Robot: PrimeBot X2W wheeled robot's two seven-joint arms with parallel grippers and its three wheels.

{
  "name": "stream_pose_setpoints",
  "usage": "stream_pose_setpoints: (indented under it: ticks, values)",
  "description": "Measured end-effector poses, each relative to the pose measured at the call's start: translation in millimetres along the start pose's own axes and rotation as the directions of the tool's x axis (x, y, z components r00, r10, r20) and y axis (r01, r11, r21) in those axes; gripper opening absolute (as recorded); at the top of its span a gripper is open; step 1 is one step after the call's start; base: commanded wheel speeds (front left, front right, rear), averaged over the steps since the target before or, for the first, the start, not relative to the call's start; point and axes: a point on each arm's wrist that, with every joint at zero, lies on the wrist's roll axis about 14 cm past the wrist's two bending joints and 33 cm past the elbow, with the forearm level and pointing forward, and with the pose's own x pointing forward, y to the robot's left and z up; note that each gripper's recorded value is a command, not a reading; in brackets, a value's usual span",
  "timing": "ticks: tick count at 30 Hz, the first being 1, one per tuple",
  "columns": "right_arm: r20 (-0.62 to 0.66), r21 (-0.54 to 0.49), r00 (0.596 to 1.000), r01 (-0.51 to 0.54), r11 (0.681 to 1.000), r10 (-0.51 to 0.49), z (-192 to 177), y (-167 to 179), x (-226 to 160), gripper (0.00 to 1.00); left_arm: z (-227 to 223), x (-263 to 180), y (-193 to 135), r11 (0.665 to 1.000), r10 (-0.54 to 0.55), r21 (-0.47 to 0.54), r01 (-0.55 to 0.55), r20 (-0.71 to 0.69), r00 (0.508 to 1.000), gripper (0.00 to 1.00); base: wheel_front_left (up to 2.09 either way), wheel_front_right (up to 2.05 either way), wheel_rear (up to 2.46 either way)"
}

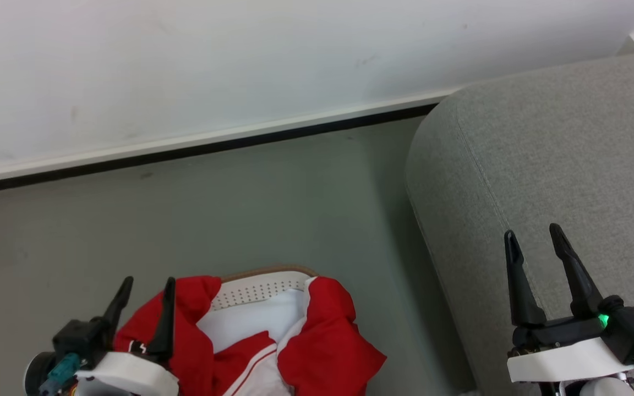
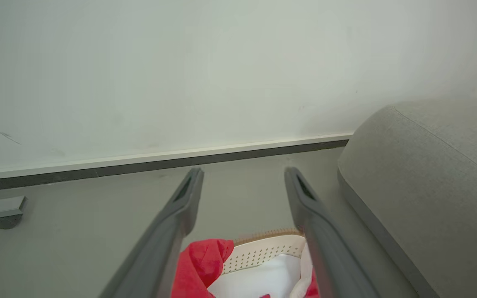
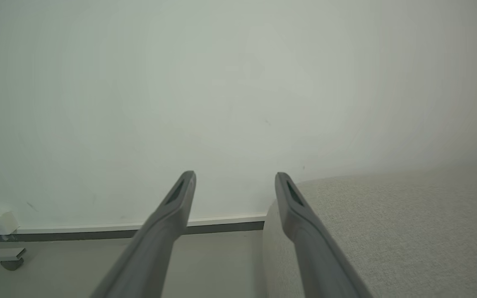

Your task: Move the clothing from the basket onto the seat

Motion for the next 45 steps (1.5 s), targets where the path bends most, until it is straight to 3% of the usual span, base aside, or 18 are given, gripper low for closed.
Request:
stream_pose_setpoints:
  ticks: [7, 13, 24, 27, 29, 32, 33, 35, 42, 45]
  values:
    - [-0.027, -0.005, 0.999, 0.029, 1.000, -0.029, -13, -13, 14, 1.00, -63, 22, -10, 0.995, -0.092, 0.021, 0.097, -0.186, 0.978, 1.00, 0.00, 0.00, 0.00]
    - [-0.061, -0.016, 0.997, 0.049, 0.999, -0.050, -27, -22, 22, 1.00, -121, 30, -24, 0.972, -0.195, 0.055, 0.228, -0.356, 0.914, 1.00, 0.00, 0.00, 0.00]
    - [-0.098, -0.047, 0.990, 0.095, 0.994, -0.099, -47, -44, 34, 1.00, -217, 22, -40, 0.861, -0.336, 0.099, 0.499, -0.626, 0.703, 1.00, 0.00, 0.00, 0.00]
    - [-0.106, -0.056, 0.988, 0.110, 0.992, -0.115, -52, -51, 36, 1.00, -241, 15, -47, 0.815, -0.365, 0.091, 0.572, -0.685, 0.630, 1.00, 0.00, 0.00, 0.00]
    - [-0.111, -0.060, 0.987, 0.114, 0.992, -0.120, -54, -53, 37, 1.00, -249, 13, -49, 0.805, -0.372, 0.082, 0.587, -0.702, 0.607, 1.00, 0.00, 0.00, 0.00]
    - [-0.134, -0.076, 0.982, 0.128, 0.989, -0.137, -63, -61, 38, 1.00, -274, 12, -51, 0.764, -0.380, 0.068, 0.642, -0.757, 0.532, 1.00, 0.00, 0.00, 0.00]
    - [-0.134, -0.076, 0.982, 0.128, 0.989, -0.137, -63, -61, 38, 1.00, -274, 12, -51, 0.764, -0.380, 0.068, 0.642, -0.757, 0.532, 1.00, 0.00, 0.00, 0.00]
    - [-0.149, -0.089, 0.979, 0.130, 0.987, -0.143, -71, -64, 40, 1.00, -292, 10, -54, 0.745, -0.380, 0.042, 0.665, -0.794, 0.475, 1.00, 0.00, 0.00, 0.00]
    - [-0.174, -0.094, 0.971, 0.146, 0.985, -0.161, -83, -73, 43, 1.00, -323, 11, -53, 0.686, -0.362, 0.026, 0.727, -0.854, 0.373, 1.00, 0.00, 0.00, 0.00]
    - [-0.192, -0.098, 0.966, 0.156, 0.983, -0.172, -90, -76, 41, 1.00, -335, 16, -49, 0.681, -0.331, 0.026, 0.732, -0.881, 0.339, 1.00, 0.00, 0.00, 0.00]
